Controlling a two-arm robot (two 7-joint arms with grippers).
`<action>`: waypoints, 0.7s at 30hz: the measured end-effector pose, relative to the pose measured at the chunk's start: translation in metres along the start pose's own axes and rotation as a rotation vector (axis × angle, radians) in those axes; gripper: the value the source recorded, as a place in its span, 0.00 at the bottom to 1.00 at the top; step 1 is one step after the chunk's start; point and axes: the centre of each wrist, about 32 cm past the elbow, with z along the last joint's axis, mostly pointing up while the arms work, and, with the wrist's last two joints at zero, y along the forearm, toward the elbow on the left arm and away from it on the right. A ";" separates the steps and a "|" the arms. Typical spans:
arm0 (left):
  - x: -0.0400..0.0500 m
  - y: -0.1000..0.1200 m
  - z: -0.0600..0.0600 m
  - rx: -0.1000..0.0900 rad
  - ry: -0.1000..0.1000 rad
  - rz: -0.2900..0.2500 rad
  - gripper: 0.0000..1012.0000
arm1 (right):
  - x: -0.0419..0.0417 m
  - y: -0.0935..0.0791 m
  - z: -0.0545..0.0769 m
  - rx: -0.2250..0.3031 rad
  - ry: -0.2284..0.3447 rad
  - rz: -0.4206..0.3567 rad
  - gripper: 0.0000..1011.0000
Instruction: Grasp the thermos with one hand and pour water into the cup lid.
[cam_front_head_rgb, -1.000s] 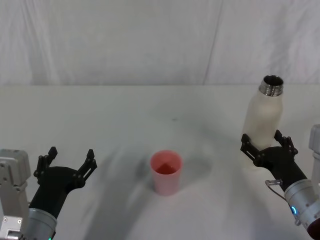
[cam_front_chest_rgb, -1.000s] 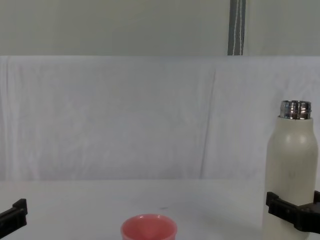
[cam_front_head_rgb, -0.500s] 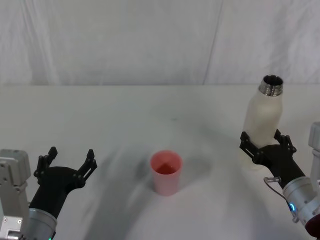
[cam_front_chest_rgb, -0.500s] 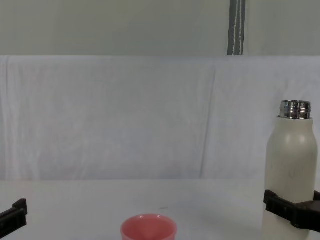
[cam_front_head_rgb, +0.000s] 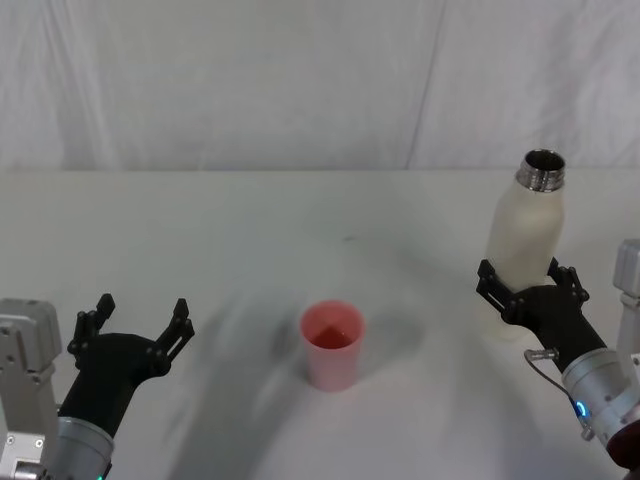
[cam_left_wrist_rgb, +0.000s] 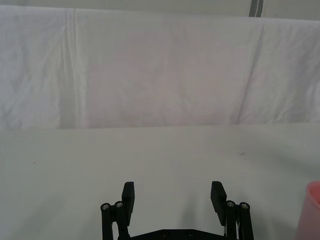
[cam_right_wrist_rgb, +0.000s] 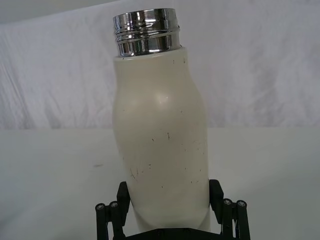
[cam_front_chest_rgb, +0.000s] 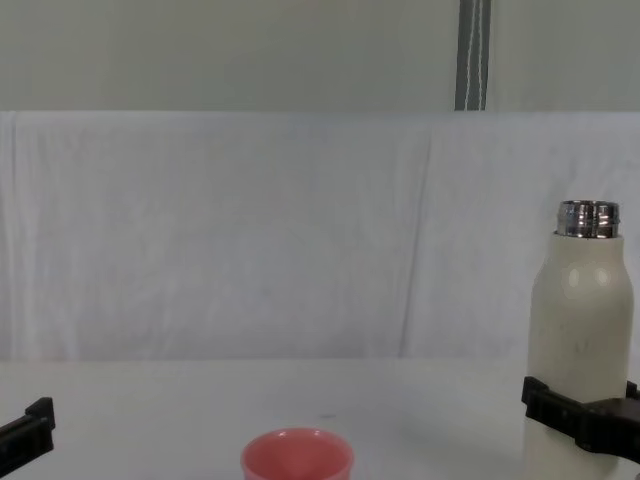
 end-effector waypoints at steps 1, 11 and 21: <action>0.0000 0.000 0.000 0.000 0.000 0.000 0.99 | 0.0000 0.000 0.000 0.000 0.000 0.000 0.99; 0.0000 0.000 0.000 0.000 0.000 0.000 0.99 | -0.0002 -0.001 0.000 -0.001 -0.001 0.000 0.95; 0.0000 0.000 0.000 0.000 0.000 0.000 0.99 | -0.0002 -0.001 0.000 -0.001 -0.001 0.000 0.95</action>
